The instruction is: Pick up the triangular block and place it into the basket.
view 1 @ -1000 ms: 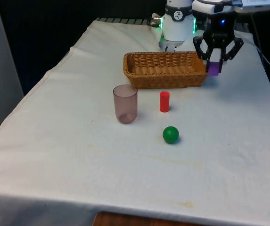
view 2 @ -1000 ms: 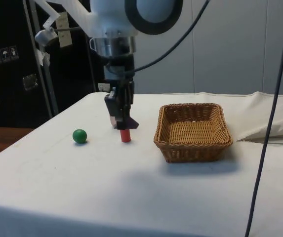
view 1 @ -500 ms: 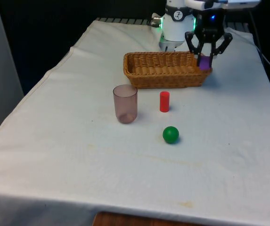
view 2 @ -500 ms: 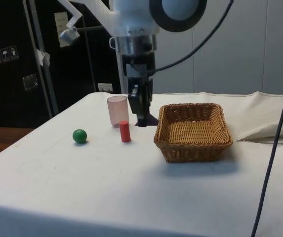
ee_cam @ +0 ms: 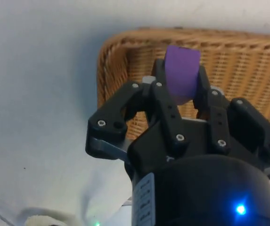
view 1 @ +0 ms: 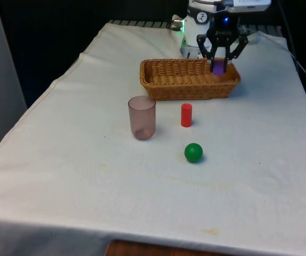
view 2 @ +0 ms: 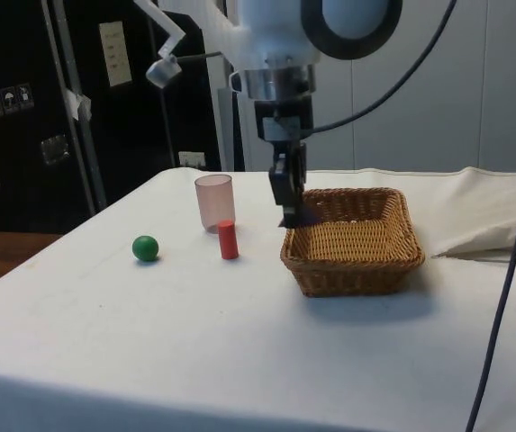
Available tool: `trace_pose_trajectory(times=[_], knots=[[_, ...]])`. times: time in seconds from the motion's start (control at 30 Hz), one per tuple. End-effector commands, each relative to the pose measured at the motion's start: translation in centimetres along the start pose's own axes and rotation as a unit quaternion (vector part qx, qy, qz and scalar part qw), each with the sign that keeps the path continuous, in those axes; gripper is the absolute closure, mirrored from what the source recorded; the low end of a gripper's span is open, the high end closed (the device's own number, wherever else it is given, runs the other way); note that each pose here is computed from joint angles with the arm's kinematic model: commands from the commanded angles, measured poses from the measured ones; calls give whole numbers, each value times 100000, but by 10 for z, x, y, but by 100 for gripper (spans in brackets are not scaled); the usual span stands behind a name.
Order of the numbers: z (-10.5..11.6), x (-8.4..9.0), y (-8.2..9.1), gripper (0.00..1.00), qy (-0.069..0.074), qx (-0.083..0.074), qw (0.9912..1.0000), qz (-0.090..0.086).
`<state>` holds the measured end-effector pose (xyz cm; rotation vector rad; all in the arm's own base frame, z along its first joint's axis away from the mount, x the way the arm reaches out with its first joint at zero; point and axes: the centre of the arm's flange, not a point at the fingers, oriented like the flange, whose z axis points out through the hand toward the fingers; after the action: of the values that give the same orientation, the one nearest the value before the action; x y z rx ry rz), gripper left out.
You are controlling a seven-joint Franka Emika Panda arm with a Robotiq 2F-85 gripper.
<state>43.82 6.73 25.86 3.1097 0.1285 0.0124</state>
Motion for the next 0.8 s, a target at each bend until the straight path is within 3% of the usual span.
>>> trace_pose_trajectory(times=[0.0, 0.23, 0.5, 0.53, 0.6, 0.73, 0.77], knots=[[0, -6, 5, 66, 456, -194, 99999, -162], [6, -25, 16, 66, -335, 352, 99998, -398], [28, -50, 35, 66, 999, 553, 99991, -630], [27, -50, 34, 66, 348, 707, 99995, -565], [35, -59, 44, 66, 1227, 620, 99989, -623], [46, -68, 58, 66, 1200, 638, 99988, -681], [44, -66, 53, 66, 858, 737, 99992, -584]])
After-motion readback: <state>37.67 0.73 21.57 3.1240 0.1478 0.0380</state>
